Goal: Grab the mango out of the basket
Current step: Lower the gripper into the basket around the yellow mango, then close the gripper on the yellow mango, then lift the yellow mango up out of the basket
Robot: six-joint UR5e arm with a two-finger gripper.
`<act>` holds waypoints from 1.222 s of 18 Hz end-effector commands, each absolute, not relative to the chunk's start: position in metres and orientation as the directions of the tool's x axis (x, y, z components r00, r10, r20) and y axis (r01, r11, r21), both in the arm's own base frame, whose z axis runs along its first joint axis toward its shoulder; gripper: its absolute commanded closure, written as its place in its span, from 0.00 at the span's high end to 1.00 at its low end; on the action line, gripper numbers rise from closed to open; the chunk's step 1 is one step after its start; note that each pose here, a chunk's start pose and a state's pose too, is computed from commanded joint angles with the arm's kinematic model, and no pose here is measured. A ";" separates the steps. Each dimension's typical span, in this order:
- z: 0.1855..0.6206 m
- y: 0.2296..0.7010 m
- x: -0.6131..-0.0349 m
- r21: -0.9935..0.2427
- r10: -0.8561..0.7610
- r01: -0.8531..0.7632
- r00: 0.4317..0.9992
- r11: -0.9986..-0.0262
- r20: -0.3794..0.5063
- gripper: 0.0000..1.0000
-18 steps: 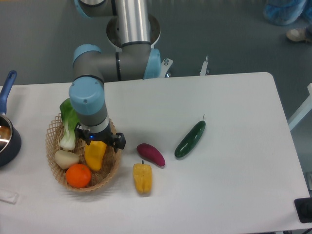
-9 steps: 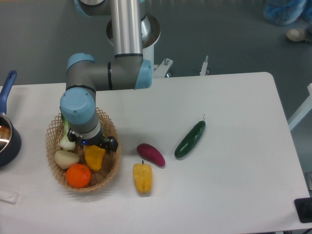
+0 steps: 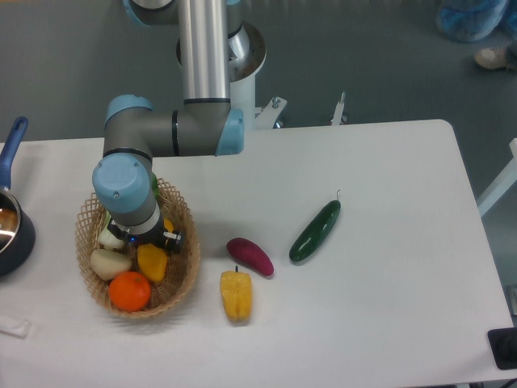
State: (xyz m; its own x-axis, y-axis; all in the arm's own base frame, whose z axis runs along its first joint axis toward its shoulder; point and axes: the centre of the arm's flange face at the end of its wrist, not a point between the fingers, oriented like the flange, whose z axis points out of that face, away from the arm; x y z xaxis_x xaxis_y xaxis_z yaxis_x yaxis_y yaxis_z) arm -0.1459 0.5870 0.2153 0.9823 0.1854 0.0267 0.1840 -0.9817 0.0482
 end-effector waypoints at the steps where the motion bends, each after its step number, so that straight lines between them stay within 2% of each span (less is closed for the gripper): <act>1: 0.220 0.587 -0.146 0.042 0.185 0.184 0.982 -0.982 0.025 0.15; 6: 0.268 0.584 -0.153 -0.032 0.191 0.190 0.982 -0.981 -0.003 0.15; 8: 0.283 0.580 -0.168 -0.049 0.201 0.199 0.979 -0.979 -0.044 0.14; 12: 0.313 0.568 -0.223 -0.087 0.231 0.225 0.970 -0.971 -0.073 0.15; 14: 0.328 0.557 -0.251 -0.093 0.167 0.158 0.982 -0.983 -0.092 0.15; 17: 0.351 0.532 -0.295 -0.113 0.155 0.142 0.981 -0.983 -0.118 0.16; 22: 0.370 0.484 -0.358 -0.077 0.039 0.028 0.990 -0.997 -0.139 0.19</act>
